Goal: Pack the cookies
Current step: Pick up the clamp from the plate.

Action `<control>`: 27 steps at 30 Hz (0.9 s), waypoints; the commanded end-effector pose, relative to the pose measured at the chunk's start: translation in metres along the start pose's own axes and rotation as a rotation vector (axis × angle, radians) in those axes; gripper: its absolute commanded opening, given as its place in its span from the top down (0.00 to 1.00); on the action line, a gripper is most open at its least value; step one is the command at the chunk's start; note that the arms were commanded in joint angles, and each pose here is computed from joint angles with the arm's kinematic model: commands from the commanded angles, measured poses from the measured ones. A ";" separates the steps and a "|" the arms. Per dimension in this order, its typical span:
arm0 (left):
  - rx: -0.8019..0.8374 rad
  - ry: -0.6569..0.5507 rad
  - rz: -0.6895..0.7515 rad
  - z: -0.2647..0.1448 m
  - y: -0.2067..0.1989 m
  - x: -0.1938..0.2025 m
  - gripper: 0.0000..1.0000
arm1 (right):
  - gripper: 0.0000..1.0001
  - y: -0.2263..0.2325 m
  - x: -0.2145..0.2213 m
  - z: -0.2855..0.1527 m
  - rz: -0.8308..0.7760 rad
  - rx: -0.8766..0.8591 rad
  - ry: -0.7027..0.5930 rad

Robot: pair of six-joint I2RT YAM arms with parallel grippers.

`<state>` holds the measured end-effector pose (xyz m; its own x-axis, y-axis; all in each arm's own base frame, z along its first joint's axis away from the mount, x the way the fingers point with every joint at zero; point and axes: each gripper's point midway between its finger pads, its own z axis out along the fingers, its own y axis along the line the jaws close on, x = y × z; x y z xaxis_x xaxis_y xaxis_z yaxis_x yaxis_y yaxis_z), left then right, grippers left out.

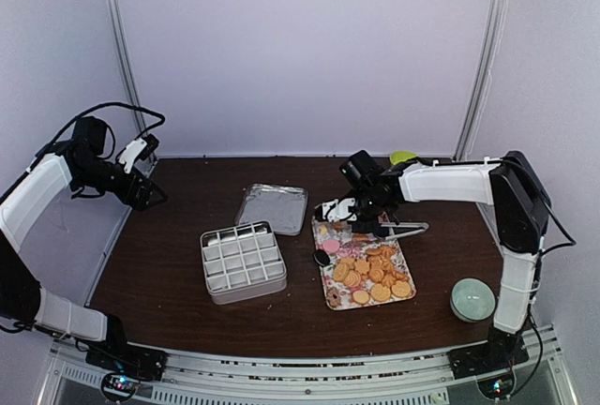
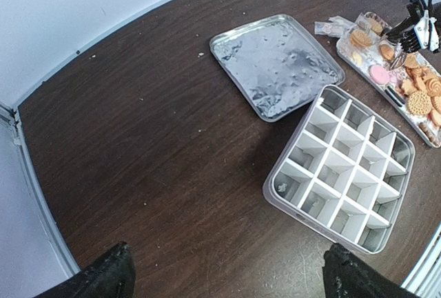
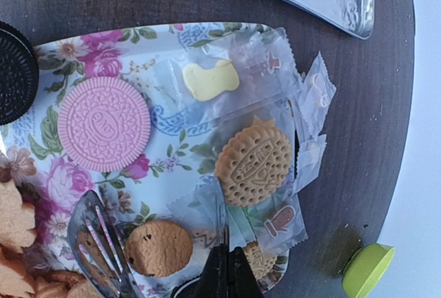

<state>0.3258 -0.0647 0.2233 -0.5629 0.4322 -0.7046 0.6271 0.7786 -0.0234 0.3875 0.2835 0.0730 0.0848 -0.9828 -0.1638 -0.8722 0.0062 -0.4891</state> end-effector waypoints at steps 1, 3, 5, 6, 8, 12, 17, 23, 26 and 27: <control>0.028 -0.043 0.019 -0.004 -0.009 -0.007 0.02 | 1.00 -0.015 0.001 -0.023 -0.005 0.080 0.008; 0.042 -0.056 0.021 -0.005 -0.012 -0.009 0.02 | 1.00 -0.022 0.000 -0.034 0.001 0.103 0.000; 0.062 -0.071 0.027 -0.006 -0.016 -0.012 0.02 | 1.00 -0.029 -0.001 -0.046 0.011 0.127 -0.011; 0.075 -0.080 0.033 -0.007 -0.018 -0.014 0.02 | 1.00 -0.031 -0.001 -0.052 0.016 0.135 -0.017; 0.099 -0.090 0.044 -0.006 -0.023 -0.017 0.02 | 1.00 -0.033 -0.002 -0.063 0.031 0.148 -0.028; 0.143 -0.095 0.070 0.000 -0.034 -0.028 0.02 | 1.00 -0.038 0.000 -0.084 0.072 0.175 -0.047; 0.225 -0.089 0.186 0.003 -0.068 -0.052 0.02 | 1.00 -0.048 -0.022 -0.120 0.197 0.183 -0.167; 0.416 -0.069 0.419 -0.018 -0.134 -0.069 0.02 | 1.00 -0.062 -0.086 -0.175 0.437 0.120 -0.398; 0.485 -0.130 0.498 -0.039 -0.159 -0.073 0.03 | 1.00 -0.060 -0.113 -0.185 0.525 0.094 -0.432; 0.497 -0.150 0.530 -0.044 -0.167 -0.072 0.03 | 1.00 -0.057 -0.122 -0.186 0.545 0.089 -0.440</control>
<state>0.2781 -0.1965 0.2919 -0.1907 0.6056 -0.7726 0.9468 0.3214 0.0182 0.3537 0.3356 0.2602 -0.0412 -0.7858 -0.6171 -0.7979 0.3976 -0.4530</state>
